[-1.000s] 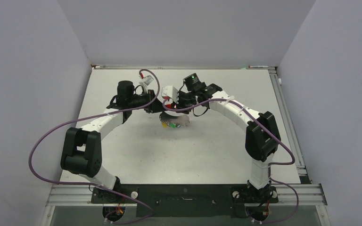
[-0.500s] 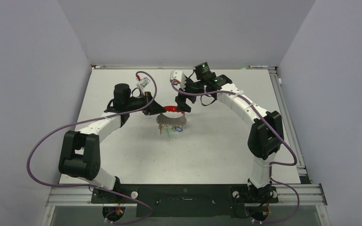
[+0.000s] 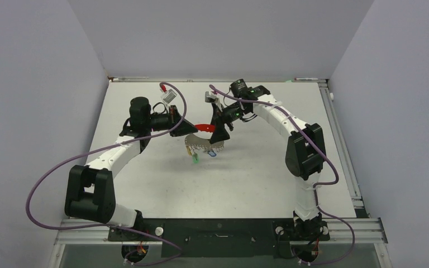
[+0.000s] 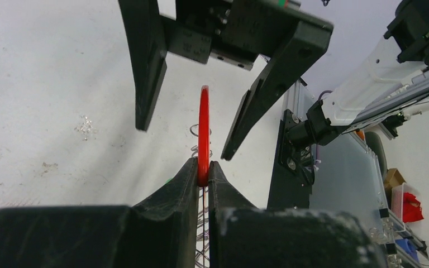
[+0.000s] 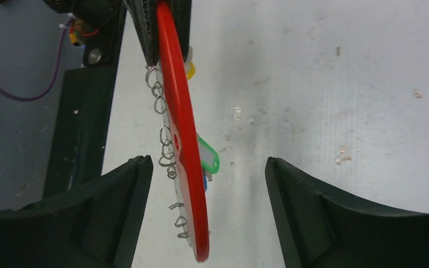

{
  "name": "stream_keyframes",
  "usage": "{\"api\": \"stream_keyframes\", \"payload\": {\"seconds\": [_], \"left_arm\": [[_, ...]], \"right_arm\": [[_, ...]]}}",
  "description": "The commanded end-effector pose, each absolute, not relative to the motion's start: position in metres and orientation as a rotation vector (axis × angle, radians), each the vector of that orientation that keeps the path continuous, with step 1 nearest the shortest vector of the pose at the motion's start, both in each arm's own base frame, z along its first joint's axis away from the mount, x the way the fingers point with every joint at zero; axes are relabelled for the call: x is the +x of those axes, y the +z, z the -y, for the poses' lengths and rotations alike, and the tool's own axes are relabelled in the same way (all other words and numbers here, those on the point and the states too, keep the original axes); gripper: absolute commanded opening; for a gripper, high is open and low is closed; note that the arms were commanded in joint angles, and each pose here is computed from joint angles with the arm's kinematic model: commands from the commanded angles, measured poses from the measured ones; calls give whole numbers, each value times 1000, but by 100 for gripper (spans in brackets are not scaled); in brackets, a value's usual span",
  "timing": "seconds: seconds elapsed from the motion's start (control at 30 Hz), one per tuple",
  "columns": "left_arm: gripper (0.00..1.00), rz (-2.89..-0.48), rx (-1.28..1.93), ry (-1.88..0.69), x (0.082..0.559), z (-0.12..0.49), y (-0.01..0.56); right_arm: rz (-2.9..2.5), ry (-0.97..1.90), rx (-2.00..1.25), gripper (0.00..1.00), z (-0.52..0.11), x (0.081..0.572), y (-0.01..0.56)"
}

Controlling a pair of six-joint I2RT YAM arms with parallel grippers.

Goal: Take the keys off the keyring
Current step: Pick up the keyring from the center of the board.

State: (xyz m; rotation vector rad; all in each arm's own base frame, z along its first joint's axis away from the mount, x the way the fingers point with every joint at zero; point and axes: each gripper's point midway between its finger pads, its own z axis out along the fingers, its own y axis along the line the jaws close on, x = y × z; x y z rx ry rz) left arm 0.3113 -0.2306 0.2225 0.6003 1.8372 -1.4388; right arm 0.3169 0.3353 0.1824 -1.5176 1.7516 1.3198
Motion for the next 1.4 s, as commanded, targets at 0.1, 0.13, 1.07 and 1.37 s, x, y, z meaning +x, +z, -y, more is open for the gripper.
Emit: {"api": "stream_keyframes", "payload": {"seconds": [0.1, 0.13, 1.07, 1.37], "left_arm": [[0, -1693, 815, -1424, 284, 244, 247], [0, -1696, 822, -1421, 283, 245, 246], [96, -1783, 628, -1076, 324, 162, 228], [96, -1619, 518, -1106, 323, 130, 225]], "right_arm": [[-1641, 1516, -1646, 61, -347, 264, 198], [-1641, 1521, -1646, 58, -348, 263, 199], [-1734, 1426, -1558, 5, -349, 271, 219], [-1760, 1349, -1560, 5, -348, 276, 226]]}}
